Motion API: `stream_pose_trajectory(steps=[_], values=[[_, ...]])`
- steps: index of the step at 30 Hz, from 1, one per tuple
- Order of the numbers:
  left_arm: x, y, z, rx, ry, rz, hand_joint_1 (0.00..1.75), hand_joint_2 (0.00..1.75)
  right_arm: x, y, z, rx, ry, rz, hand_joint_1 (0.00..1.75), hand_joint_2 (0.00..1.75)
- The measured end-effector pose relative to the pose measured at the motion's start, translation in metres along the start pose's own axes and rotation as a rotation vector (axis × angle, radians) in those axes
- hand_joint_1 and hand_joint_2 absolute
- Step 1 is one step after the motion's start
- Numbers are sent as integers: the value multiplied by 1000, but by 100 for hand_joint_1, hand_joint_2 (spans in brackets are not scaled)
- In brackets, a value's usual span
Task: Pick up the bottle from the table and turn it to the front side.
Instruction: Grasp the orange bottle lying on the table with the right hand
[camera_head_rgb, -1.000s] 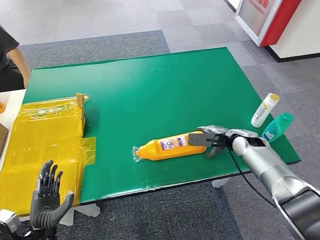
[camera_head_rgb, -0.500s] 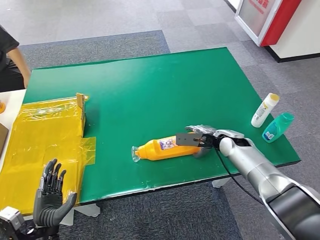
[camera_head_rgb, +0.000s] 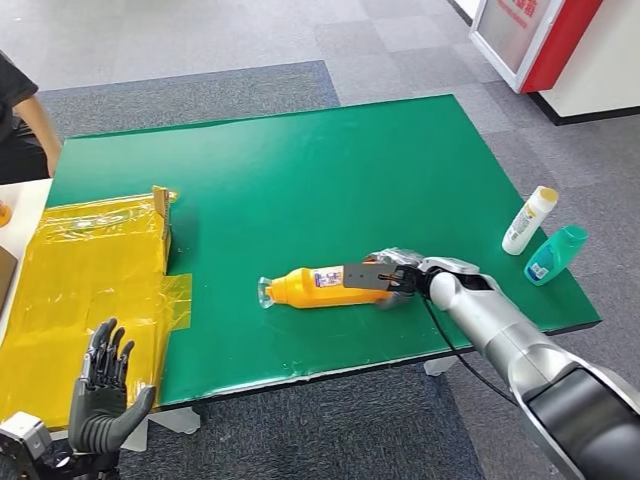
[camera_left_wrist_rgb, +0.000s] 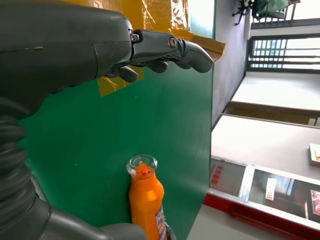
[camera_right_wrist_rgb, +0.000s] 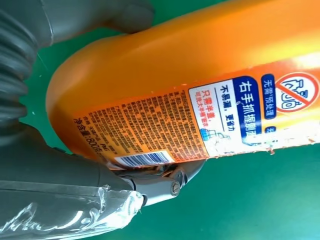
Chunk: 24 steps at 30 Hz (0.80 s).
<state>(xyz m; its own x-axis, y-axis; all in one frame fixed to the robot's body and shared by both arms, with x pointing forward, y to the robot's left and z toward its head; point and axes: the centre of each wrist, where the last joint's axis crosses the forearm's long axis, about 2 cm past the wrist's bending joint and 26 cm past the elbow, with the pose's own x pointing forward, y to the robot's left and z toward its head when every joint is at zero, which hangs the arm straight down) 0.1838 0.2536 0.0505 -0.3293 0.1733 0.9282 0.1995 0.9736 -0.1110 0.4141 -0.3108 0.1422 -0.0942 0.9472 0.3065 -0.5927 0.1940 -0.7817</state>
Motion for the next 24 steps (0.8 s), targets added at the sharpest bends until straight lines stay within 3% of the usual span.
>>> stream_pose_trajectory(steps=[7,12,18,24], values=[[0,0,0,6,-1,0,0,175,-3,1,2,-11,-18,-17,175,175],[-1,0,5,24,40,26,0,175,3,21,15,-150,-85,-59,175,175],[2,-3,7,82,132,85,0,175,53,62,47,-351,-321,-206,175,175],[7,-3,3,115,167,130,0,175,98,79,71,-434,-545,-388,175,175]])
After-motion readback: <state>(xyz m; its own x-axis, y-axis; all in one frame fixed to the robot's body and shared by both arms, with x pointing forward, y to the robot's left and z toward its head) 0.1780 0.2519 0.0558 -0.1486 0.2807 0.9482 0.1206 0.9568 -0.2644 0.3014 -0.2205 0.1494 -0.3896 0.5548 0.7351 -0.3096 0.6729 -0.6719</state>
